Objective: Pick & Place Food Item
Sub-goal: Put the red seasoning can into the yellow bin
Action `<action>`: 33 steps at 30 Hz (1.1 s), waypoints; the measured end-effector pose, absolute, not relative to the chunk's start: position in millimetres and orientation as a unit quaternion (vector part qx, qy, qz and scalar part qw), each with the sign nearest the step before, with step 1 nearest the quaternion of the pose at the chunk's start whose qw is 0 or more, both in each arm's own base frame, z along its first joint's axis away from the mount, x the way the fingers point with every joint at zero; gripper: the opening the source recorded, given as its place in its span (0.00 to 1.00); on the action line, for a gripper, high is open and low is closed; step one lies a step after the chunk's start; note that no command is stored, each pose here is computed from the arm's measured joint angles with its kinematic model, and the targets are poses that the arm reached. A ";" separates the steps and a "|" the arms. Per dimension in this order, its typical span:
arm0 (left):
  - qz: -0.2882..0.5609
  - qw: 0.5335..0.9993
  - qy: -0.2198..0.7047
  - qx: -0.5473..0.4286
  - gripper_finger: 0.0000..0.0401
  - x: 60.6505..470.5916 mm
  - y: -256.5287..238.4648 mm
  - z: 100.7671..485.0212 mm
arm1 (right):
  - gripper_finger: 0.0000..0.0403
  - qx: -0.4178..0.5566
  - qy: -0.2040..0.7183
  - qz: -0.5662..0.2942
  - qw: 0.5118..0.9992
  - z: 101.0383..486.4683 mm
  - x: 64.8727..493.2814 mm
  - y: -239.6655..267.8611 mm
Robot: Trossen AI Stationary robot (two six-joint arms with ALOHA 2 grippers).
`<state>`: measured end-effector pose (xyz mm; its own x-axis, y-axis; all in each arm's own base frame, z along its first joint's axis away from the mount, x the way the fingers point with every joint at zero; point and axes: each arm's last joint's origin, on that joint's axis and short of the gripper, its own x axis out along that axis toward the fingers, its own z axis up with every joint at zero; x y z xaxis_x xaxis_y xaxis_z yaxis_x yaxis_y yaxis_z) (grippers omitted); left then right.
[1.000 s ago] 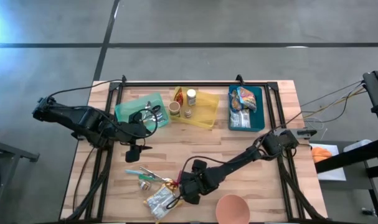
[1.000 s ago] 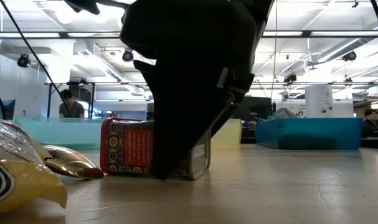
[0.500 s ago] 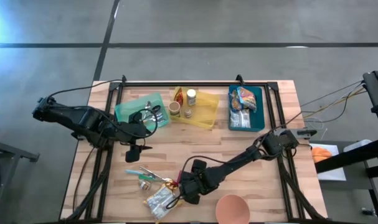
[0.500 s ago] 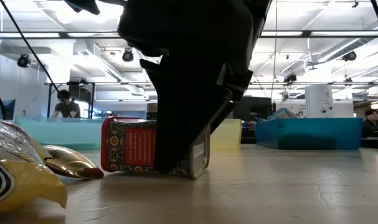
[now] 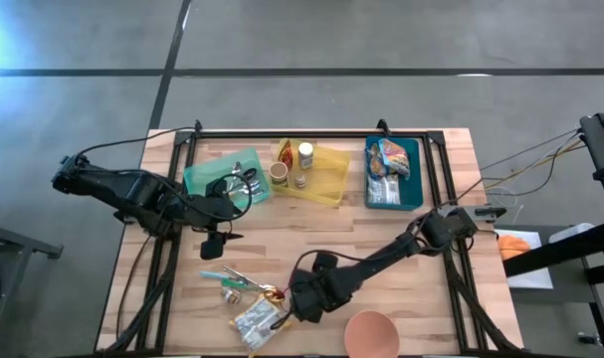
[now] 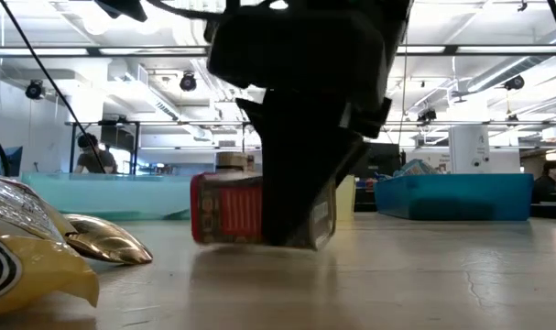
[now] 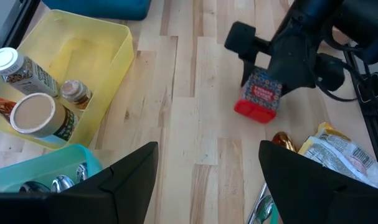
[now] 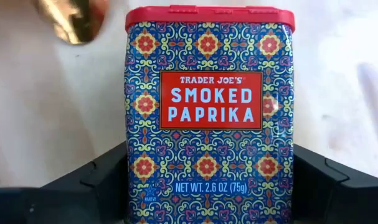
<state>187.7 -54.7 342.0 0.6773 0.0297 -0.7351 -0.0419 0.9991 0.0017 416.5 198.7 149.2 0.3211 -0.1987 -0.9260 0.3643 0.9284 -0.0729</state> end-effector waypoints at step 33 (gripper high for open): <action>0.122 0.867 0.270 -0.402 0.70 212.1 -61.5 316.5 | 0.73 -0.086 0.416 -0.291 0.857 239.6 374.9 194.7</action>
<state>212.1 -61.5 316.5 0.8249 -0.0061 -0.5652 -0.4274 0.6477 -0.6308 374.9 194.7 239.6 0.4850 -0.5703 -0.6630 0.4274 0.8160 -0.3892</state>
